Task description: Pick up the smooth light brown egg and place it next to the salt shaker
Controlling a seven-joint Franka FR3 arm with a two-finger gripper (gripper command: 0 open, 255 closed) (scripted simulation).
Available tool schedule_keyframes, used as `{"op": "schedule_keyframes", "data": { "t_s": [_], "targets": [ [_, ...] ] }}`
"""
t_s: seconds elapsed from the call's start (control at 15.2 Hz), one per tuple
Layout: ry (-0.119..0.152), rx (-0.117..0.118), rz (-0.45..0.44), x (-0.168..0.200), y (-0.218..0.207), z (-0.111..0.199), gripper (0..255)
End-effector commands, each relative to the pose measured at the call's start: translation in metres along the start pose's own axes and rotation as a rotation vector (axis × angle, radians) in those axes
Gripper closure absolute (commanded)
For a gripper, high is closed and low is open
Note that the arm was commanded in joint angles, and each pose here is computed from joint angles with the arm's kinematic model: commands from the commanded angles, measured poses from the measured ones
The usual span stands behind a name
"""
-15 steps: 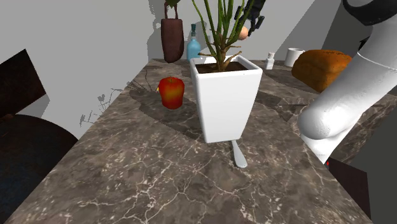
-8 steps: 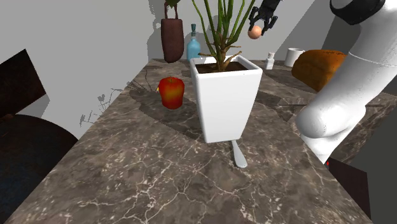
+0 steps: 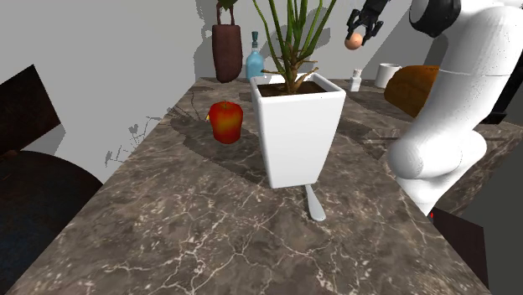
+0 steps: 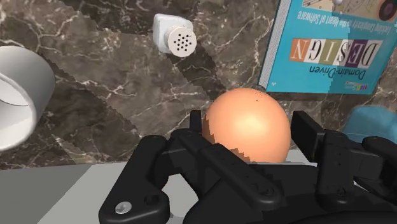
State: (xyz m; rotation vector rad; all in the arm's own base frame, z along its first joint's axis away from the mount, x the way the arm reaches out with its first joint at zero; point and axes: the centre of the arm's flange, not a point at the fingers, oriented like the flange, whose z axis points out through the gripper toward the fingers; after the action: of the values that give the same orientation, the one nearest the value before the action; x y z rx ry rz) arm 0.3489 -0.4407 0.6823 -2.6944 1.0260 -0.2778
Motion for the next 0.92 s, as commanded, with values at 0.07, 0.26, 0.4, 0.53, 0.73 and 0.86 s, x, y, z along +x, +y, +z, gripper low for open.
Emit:
{"op": "schedule_keyframes", "data": {
  "t_s": [0.07, 0.26, 0.4, 0.53, 0.73, 0.86],
  "targets": [
    [0.000, 0.000, -0.002, 0.010, 0.037, -0.009, 255],
    [0.000, 0.000, -0.002, 0.019, 0.064, -0.011, 255],
    [0.000, 0.000, -0.002, 0.018, 0.067, -0.001, 255],
    [0.000, 0.000, -0.002, 0.017, 0.070, 0.009, 255],
    [0.000, 0.000, -0.002, 0.016, 0.075, 0.024, 255],
    [0.000, 0.000, -0.002, 0.015, 0.078, 0.035, 255]
  ]
}}
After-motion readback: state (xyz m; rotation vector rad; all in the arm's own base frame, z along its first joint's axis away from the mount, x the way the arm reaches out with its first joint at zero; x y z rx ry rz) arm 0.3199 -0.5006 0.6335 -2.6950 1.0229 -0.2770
